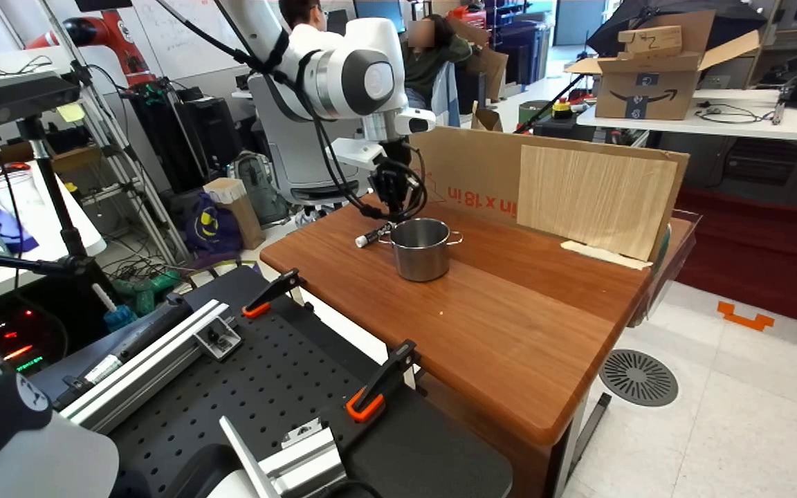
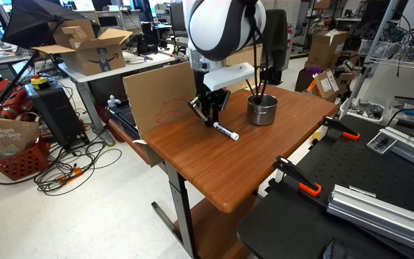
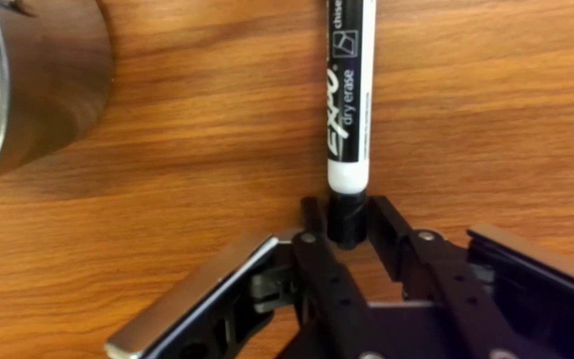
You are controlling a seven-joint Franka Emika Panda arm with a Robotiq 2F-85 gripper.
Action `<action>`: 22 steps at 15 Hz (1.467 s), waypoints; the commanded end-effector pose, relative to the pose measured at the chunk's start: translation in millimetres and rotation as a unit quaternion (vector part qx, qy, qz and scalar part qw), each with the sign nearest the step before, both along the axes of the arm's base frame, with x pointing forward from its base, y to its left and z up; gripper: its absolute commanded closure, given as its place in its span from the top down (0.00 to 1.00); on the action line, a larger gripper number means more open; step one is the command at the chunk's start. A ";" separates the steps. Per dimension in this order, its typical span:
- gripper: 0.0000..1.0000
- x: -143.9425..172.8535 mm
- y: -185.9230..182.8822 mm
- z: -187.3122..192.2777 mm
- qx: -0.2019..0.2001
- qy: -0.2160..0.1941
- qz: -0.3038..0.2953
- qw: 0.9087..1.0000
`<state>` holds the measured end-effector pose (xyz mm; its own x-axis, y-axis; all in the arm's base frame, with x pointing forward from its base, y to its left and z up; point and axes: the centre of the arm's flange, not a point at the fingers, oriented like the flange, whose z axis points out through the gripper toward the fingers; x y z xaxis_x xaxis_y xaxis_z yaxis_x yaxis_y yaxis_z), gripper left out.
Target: Take the marker out of the pot
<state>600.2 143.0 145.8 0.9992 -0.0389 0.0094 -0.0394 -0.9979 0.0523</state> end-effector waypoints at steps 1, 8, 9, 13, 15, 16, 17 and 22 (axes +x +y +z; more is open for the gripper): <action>0.63 7.8 3.8 -3.9 -0.020 0.004 0.000 1.000; 1.00 -0.3 5.5 10.9 -0.015 -0.001 0.004 1.000; 1.00 -4.6 6.4 17.8 -0.013 -0.005 0.006 1.000; 1.00 -24.5 10.0 52.7 0.001 -0.021 0.021 1.000; 1.00 -37.3 9.9 69.9 0.003 -0.020 0.034 0.999; 1.00 -15.6 15.1 53.5 0.009 -0.023 0.017 1.000; 1.00 -19.3 15.3 59.6 0.010 -0.025 0.019 0.999; 1.00 -18.8 14.2 52.7 0.009 -0.020 0.018 1.000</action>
